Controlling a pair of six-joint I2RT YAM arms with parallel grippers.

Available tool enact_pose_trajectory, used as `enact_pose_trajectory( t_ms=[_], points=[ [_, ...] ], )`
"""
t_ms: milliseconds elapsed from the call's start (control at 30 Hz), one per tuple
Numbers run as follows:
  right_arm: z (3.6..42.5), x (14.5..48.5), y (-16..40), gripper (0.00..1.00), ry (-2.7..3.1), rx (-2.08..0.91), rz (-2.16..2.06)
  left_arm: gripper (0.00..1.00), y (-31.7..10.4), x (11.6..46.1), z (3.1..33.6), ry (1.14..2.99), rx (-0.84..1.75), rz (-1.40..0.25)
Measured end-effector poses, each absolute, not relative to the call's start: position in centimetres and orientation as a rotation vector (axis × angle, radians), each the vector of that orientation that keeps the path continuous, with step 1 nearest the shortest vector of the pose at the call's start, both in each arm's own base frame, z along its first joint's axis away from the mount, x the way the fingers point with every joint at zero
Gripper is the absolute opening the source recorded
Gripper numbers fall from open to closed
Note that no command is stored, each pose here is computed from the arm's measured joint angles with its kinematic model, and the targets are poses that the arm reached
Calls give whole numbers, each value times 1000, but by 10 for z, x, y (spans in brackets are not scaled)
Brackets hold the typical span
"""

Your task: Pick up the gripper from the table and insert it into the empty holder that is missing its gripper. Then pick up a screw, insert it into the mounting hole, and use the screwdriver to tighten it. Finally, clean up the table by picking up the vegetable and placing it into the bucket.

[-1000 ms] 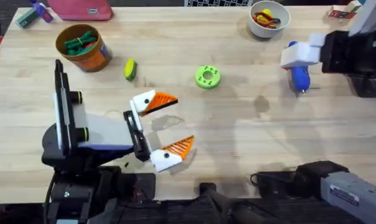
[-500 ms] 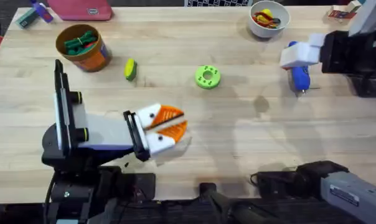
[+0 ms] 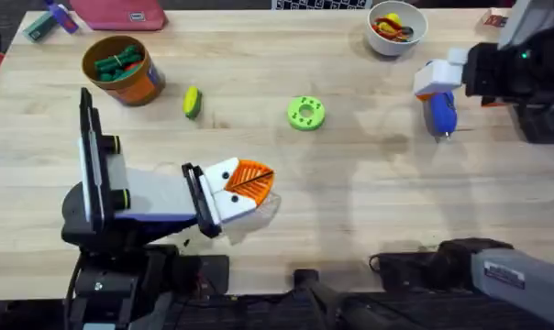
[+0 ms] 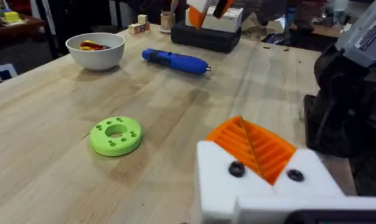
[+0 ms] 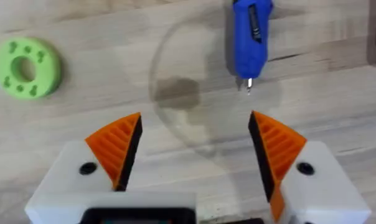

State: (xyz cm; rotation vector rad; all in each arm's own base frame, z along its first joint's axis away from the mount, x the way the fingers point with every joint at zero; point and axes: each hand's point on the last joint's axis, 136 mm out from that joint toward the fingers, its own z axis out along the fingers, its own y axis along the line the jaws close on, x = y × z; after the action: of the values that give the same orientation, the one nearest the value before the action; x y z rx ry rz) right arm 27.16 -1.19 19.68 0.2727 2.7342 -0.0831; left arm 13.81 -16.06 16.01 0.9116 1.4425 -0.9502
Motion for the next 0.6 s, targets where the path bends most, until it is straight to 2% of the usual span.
enact_pose_trajectory(
  t_ms=[600],
  points=[
    [169,369,-106,991,2789,293,-214,10,-161,138,160,1442,912,-950]
  ],
)
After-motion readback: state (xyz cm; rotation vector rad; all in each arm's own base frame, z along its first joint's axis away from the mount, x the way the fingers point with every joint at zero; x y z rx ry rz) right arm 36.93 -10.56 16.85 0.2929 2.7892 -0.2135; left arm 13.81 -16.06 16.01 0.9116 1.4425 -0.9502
